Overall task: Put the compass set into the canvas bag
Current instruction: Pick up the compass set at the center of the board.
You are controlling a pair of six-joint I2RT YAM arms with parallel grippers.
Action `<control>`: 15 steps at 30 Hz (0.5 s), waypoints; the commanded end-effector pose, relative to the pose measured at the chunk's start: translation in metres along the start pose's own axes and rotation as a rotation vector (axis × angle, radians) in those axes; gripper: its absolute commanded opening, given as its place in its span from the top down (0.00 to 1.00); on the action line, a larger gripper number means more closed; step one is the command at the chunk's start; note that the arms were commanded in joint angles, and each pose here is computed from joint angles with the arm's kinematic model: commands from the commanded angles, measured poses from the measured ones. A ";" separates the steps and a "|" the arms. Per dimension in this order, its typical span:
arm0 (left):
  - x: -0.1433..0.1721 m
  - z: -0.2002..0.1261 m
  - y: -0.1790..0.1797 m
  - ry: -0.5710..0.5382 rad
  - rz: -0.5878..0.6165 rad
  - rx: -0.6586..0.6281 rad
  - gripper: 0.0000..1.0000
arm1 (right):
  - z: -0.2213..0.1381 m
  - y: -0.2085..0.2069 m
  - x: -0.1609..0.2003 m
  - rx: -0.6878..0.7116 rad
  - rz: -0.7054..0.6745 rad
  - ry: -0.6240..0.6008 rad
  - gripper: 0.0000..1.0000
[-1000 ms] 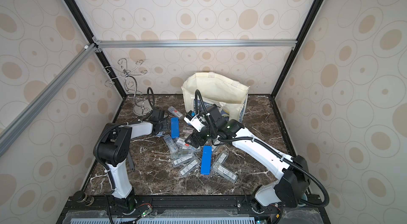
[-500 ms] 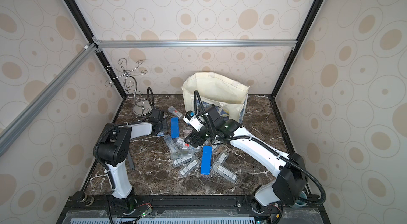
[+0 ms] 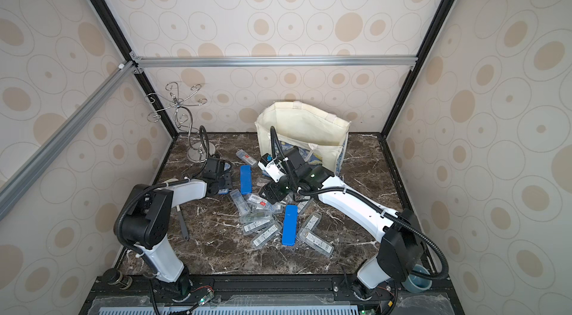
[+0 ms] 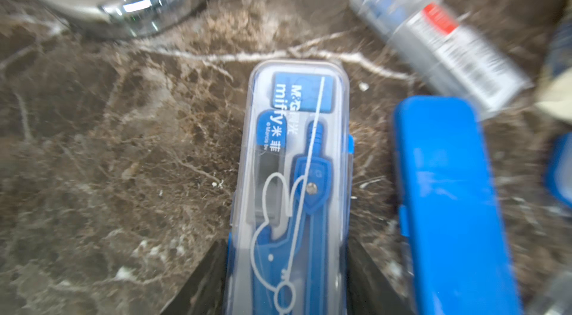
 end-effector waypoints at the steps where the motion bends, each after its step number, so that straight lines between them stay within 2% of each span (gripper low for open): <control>1: -0.019 -0.024 0.000 -0.139 -0.008 0.079 0.48 | -0.004 0.004 -0.015 0.015 0.017 -0.057 0.23; 15: -0.009 -0.118 -0.027 -0.566 -0.005 0.622 0.47 | -0.017 0.008 -0.058 0.075 0.118 -0.189 0.25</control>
Point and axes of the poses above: each gripper's point midway between its finger pads, its own z axis out along the fingers, its own y axis along the line the jaws close on, x = y × z, the point moved 9 cm from there along -z, back along the fingers, and after that the axes turned 10 degrees about z, right-handed, at the moved point
